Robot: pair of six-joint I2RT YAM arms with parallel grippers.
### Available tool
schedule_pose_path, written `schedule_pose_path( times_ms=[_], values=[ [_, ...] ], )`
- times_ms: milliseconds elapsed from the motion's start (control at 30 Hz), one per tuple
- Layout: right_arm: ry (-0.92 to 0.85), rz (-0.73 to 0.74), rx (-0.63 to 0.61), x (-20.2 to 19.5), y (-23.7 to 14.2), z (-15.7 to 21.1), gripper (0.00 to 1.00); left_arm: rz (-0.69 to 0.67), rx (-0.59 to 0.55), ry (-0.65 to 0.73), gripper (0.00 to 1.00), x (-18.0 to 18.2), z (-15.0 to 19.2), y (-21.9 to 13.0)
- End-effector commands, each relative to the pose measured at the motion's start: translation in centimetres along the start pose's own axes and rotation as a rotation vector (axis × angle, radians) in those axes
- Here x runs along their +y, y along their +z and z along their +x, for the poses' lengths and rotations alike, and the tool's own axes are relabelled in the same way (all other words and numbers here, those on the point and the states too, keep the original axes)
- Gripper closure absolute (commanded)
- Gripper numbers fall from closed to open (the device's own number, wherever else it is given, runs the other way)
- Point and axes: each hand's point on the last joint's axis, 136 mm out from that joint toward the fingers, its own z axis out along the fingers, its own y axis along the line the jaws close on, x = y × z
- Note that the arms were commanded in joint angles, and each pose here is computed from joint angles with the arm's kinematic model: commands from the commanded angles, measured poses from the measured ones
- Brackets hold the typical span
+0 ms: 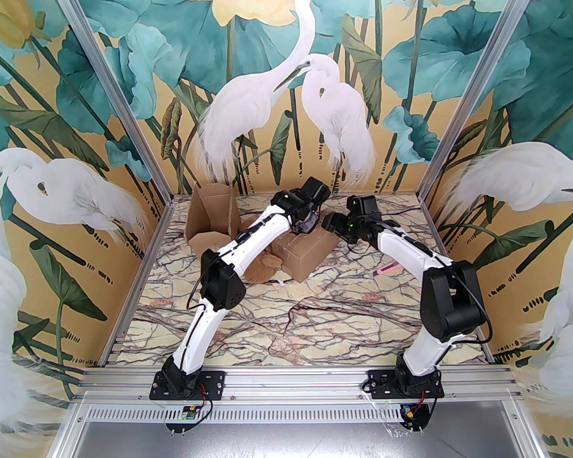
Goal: Unpack the express box
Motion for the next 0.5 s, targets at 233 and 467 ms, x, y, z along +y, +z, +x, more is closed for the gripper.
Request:
schedule_pose_path(
  times_ms=[233,467],
  values=[
    [0.097,0.16,0.128,-6.4,0.8,4.8,0.34,0.161,-0.026,-0.175,0.95,1.6,-0.4,-2.1],
    [0.065,0.126,0.023,-4.5,-2.7,0.9,0.28,0.321,0.023,-0.282,0.94,0.3,0.7,-3.9]
  ],
)
